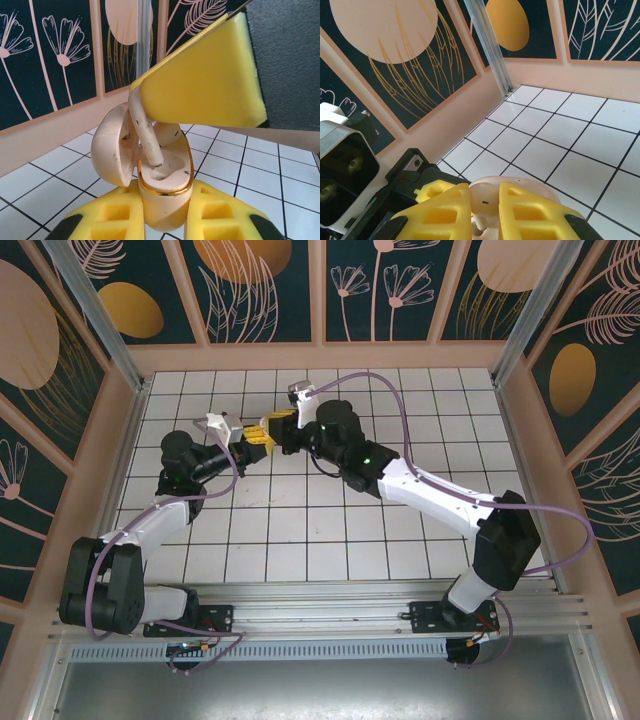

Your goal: Insert the wireless bluetooth earbuds into the charging case

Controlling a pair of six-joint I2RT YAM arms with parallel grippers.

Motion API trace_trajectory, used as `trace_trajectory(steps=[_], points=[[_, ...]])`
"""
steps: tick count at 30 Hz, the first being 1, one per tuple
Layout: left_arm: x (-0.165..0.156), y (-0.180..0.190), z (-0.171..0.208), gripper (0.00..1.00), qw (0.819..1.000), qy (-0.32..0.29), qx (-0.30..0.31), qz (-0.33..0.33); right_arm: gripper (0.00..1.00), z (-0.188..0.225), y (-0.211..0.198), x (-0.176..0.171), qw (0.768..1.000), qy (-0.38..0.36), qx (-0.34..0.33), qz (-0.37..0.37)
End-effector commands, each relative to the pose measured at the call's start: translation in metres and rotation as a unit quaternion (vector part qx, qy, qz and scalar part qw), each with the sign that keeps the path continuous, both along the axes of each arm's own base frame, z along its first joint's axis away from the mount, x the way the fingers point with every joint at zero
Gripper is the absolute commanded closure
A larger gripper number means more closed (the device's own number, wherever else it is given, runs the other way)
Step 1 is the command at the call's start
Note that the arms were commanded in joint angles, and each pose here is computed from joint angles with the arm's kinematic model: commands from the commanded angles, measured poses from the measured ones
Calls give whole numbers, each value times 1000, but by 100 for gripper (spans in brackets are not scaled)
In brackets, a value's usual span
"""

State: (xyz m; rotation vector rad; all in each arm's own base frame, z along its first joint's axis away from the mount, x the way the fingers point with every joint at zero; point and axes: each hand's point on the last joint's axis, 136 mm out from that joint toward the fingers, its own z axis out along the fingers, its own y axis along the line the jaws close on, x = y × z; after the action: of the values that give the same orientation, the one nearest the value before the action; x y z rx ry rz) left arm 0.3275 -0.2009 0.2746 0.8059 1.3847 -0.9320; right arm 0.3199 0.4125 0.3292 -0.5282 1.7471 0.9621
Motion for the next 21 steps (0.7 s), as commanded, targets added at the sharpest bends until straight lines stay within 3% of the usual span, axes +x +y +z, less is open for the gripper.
trace_trajectory(steps=[1, 21], points=[[-1, -1, 27, 97, 999, -33, -17, -3, 84, 8, 4, -3, 1000, -6, 16, 10], [5, 0, 36, 97, 999, -30, -31, 4, 84, -17, 9, -17, 1000, 11, -18, 18]])
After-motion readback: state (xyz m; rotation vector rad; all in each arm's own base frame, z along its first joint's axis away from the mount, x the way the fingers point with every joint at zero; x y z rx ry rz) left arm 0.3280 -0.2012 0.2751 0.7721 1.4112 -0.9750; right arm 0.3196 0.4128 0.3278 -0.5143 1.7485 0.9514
